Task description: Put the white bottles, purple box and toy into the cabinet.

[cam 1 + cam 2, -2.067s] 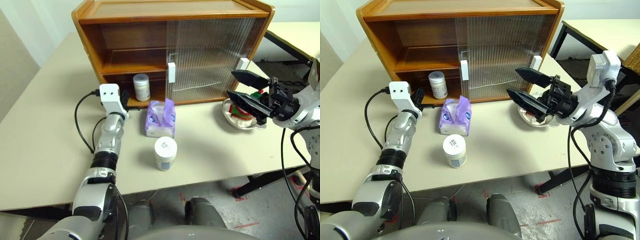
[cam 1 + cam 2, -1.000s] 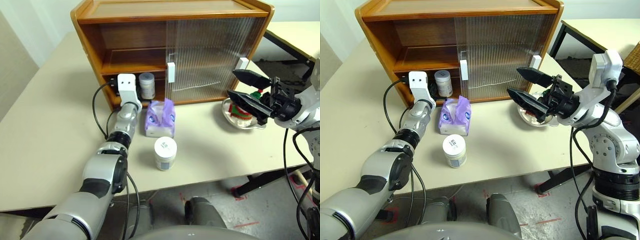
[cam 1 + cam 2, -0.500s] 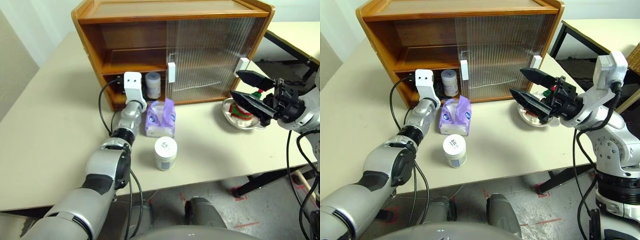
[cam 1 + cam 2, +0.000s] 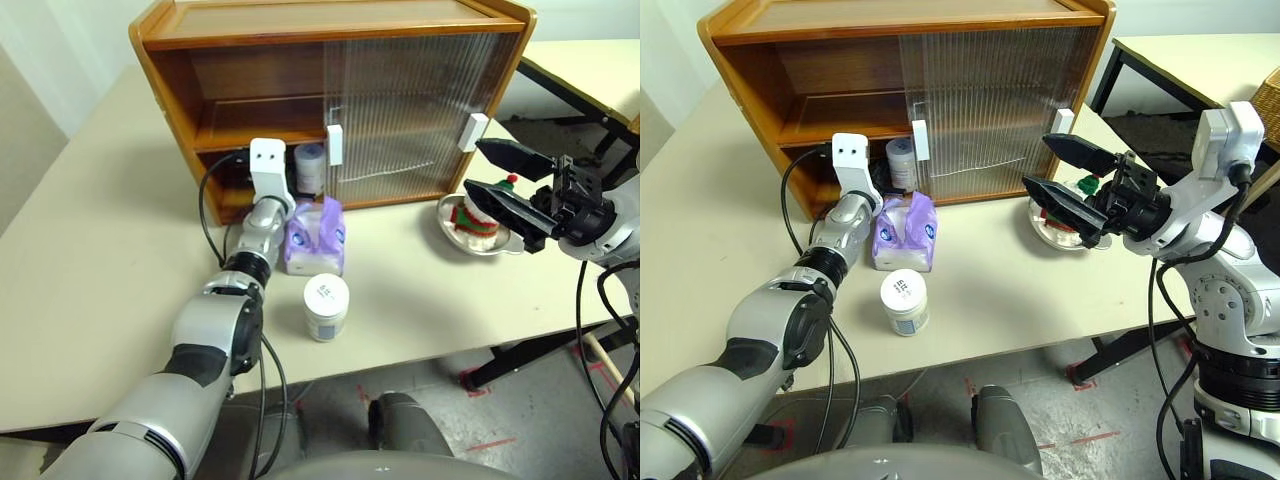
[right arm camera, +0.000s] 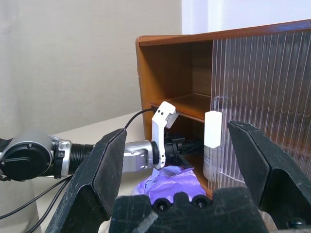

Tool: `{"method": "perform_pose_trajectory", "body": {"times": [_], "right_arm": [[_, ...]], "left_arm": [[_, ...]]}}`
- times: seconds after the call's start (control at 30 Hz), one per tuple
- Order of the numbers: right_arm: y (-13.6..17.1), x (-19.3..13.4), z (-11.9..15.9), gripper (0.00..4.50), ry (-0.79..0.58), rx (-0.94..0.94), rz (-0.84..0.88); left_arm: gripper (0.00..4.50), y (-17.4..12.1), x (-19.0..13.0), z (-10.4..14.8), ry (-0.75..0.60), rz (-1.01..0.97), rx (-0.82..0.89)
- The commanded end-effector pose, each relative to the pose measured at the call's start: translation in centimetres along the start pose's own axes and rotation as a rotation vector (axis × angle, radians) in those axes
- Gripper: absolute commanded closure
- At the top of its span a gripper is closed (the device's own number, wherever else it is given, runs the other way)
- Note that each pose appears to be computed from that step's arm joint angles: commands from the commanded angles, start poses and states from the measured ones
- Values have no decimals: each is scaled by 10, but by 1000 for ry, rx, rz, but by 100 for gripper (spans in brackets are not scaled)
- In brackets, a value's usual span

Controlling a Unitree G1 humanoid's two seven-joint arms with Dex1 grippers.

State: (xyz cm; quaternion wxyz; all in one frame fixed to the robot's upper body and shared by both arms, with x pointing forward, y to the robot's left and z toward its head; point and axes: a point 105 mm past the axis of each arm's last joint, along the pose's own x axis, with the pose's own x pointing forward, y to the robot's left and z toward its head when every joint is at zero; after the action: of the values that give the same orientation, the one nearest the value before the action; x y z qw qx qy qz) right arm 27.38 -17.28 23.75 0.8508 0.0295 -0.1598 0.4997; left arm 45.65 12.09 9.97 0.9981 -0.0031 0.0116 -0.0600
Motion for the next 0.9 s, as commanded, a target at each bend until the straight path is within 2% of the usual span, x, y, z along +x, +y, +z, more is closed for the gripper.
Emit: {"method": "perform_pose_trajectory", "body": {"times": [0.03, 0.63, 0.9], "right_arm": [[0, 1, 0, 0, 5, 0, 11], [-3, 9, -8, 0, -7, 29, 50], [-5, 13, -9, 0, -11, 34, 72]], "left_arm": [[447, 9, 0, 11, -48, 29, -37], [447, 27, -22, 21, -159, 20, -63], [447, 15, -47, 26, -151, -150, -94]]}}
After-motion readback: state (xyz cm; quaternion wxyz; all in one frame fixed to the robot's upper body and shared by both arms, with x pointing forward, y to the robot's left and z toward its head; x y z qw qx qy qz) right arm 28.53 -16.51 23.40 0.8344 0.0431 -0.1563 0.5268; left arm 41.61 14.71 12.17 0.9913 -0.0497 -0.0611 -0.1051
